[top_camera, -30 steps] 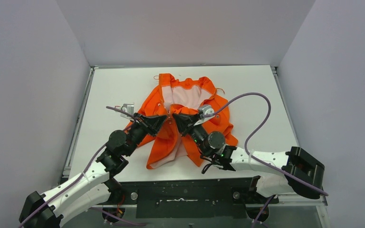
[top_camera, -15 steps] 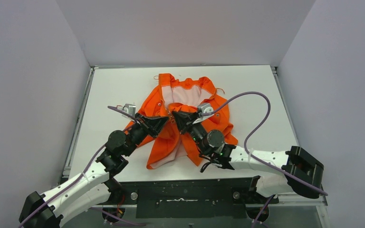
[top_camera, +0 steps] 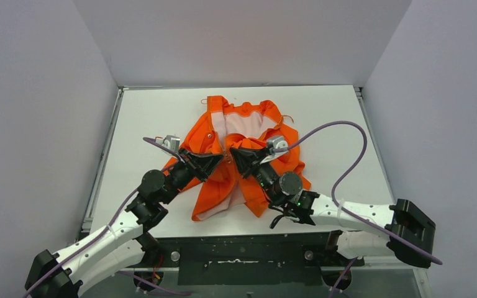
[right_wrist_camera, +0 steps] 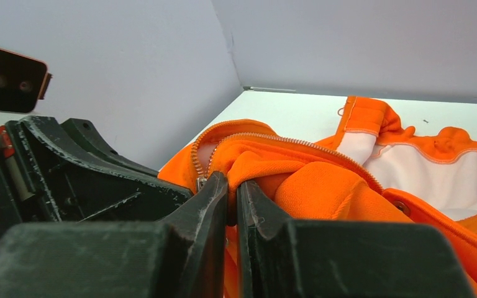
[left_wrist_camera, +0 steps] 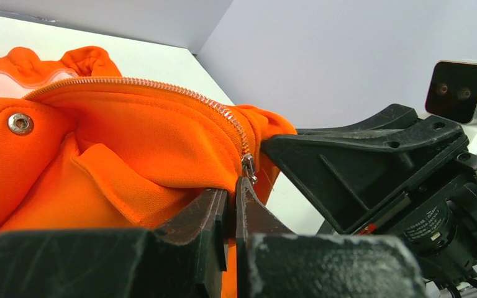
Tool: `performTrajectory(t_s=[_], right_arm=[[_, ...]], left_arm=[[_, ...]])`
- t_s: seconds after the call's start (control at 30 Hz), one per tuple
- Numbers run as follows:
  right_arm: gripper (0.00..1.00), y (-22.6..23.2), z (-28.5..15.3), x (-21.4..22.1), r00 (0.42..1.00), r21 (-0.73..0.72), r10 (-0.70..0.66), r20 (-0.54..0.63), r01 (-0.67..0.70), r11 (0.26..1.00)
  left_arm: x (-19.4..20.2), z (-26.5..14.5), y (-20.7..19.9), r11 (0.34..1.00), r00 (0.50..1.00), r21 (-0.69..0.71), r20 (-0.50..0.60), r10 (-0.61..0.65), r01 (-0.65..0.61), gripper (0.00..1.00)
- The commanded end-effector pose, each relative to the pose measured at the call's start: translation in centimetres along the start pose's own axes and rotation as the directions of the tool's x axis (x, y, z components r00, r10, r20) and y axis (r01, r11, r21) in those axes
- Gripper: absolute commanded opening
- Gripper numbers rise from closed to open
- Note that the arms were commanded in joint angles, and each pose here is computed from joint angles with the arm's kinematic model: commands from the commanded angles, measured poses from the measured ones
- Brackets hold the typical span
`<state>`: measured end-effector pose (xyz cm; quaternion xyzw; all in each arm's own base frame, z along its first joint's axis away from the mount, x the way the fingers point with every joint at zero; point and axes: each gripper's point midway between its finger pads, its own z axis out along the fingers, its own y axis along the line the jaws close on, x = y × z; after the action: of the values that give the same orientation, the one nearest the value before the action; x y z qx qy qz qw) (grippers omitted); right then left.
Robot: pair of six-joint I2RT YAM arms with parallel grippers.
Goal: Zip up the jacket
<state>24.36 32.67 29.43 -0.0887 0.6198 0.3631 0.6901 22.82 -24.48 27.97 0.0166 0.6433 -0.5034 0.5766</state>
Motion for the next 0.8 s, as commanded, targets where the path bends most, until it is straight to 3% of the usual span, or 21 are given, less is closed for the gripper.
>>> performTrajectory(t_s=[0.0,0.27,0.47,0.77], right_arm=[[0.00,1.7,-1.3,-3.8,0.987,-0.073,0.136,0.085,-0.130,0.989],[0.12,0.7,-2.7,-2.7,0.985,-0.044,0.170,0.030,-0.169,0.985],[0.29,-0.7,-4.0,-2.0,0.984,0.001,0.176,0.004,-0.176,0.984],[0.37,-2.5,-6.7,-1.4,0.994,0.033,0.080,-0.077,-0.078,0.996]], left_arm=[[-0.7,0.1,-2.4,0.997,1.000,0.078,-0.006,-0.015,0.015,0.00],[-0.2,0.4,-2.6,0.993,0.997,0.096,-0.034,-0.071,0.074,0.00],[0.2,0.3,-3.3,0.984,0.991,0.129,-0.072,-0.114,0.122,0.00],[0.8,0.2,-2.8,0.978,0.978,0.097,-0.118,-0.171,0.183,0.00]])
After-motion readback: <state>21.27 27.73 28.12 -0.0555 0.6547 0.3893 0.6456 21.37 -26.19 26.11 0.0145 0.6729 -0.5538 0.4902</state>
